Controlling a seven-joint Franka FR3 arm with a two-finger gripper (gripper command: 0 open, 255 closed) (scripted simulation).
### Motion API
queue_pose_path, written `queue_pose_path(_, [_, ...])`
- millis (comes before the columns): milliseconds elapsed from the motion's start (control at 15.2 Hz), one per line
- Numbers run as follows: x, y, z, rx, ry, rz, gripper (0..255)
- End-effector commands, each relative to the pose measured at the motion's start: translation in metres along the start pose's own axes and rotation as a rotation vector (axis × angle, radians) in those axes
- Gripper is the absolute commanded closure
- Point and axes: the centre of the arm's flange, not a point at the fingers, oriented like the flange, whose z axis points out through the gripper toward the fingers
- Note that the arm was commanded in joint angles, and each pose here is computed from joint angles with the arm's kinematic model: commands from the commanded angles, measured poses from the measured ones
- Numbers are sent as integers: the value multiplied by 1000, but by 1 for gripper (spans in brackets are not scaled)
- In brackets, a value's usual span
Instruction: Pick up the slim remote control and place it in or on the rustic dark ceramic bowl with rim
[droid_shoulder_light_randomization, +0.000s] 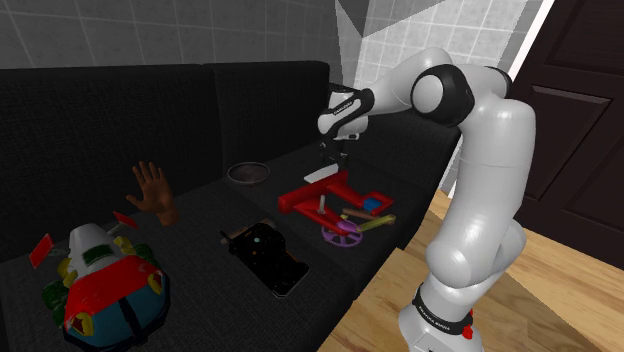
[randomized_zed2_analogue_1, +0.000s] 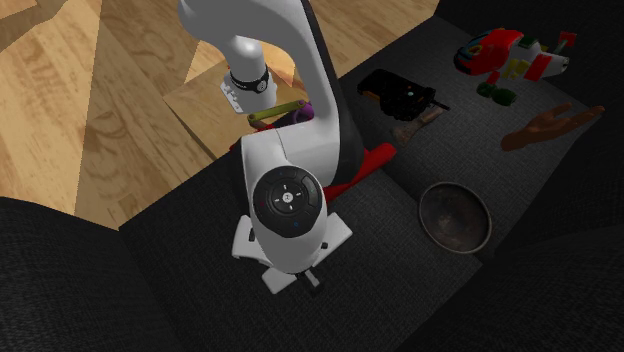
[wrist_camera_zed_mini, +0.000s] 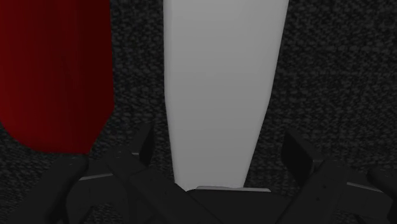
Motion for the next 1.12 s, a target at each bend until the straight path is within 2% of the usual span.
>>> queue_pose_path(0, [-1,2,7,-8,-3,0,0])
queue_pose_path(462, [-1,2,7,-8,-3,0,0])
queue_pose_path(528, [-2,2,7,-8,-3,0,255])
queue_pose_path(1056, [0,2,7,-8,-3,0,255])
